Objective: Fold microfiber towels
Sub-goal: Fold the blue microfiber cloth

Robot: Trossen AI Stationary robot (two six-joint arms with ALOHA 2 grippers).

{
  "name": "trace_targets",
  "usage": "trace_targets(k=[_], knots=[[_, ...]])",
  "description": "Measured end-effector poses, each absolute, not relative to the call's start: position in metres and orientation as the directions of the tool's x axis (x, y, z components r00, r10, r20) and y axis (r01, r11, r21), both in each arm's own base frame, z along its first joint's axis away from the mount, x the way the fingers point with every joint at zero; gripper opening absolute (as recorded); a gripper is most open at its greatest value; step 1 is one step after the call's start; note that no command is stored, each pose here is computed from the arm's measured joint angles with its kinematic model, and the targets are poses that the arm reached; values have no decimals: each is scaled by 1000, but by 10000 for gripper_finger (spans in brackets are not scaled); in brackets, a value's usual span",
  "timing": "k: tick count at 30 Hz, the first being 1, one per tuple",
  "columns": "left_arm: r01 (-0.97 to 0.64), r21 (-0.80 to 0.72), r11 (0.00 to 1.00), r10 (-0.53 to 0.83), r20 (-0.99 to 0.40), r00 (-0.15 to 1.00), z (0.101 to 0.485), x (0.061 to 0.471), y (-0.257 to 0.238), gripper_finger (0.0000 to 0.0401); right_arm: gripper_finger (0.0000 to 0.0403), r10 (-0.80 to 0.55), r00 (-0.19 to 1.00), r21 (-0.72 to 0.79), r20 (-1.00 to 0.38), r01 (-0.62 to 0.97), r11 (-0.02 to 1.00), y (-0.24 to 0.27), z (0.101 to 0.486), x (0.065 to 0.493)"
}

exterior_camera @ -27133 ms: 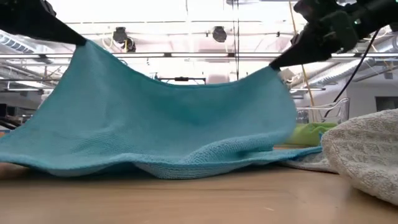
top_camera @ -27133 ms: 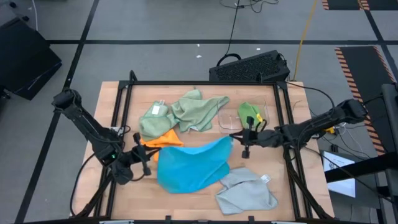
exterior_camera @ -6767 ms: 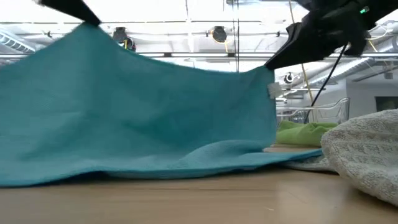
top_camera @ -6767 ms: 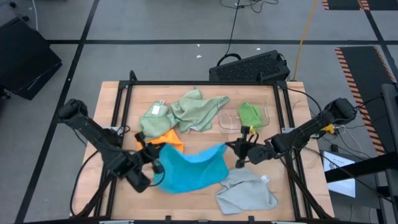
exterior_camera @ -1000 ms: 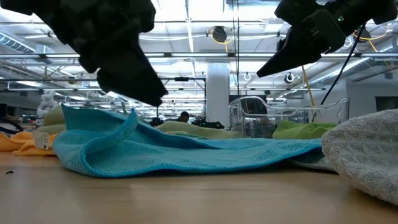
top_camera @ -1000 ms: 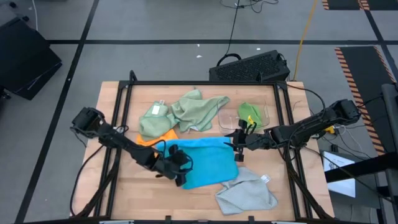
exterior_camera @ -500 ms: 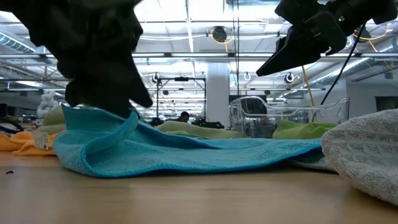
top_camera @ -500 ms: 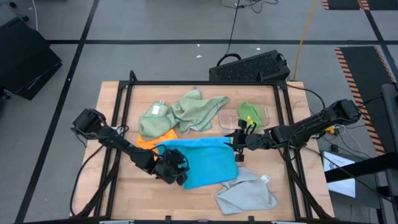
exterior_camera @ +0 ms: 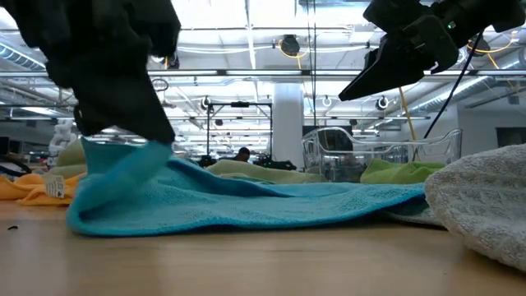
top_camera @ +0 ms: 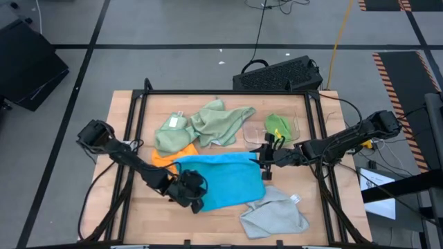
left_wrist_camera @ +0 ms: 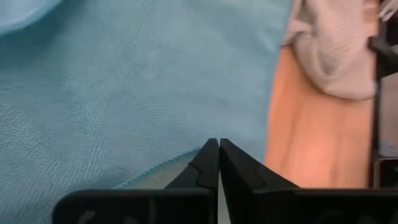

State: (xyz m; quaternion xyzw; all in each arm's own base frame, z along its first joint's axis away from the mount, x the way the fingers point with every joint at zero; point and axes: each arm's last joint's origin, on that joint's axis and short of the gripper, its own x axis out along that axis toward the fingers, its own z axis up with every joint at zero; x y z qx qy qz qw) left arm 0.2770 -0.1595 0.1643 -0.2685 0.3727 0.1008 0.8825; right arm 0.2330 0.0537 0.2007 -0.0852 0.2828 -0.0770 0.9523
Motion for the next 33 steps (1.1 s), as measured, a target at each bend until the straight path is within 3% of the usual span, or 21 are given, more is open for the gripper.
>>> trace_targets(k=[6, 13, 18, 26, 33], knots=[[-347, -429, 834, -41, -676, 736, 186, 254, -177, 7, 128, -142, 833, -153, -534, 70, 986, 59, 200, 232], [-460, -442, 770, -63, -770, 634, 171, 227, -199, 9, 128, -101, 838, -121, -536, 42, 992, 70, 200, 229], [-467, -480, 743, -107, -774, 624, 171, 214, -213, 72, 128, -87, 836, -100, -542, 39, 994, 74, 200, 227], [-380, -441, 813, -147, -787, 599, 172, 202, -221, 188, 128, -103, 780, -143, -618, 18, 990, 78, 182, 230], [-244, -268, 932, -45, -754, 655, 183, 199, -211, 199, 128, -128, 726, -185, -676, 1, 983, 80, 162, 236]])
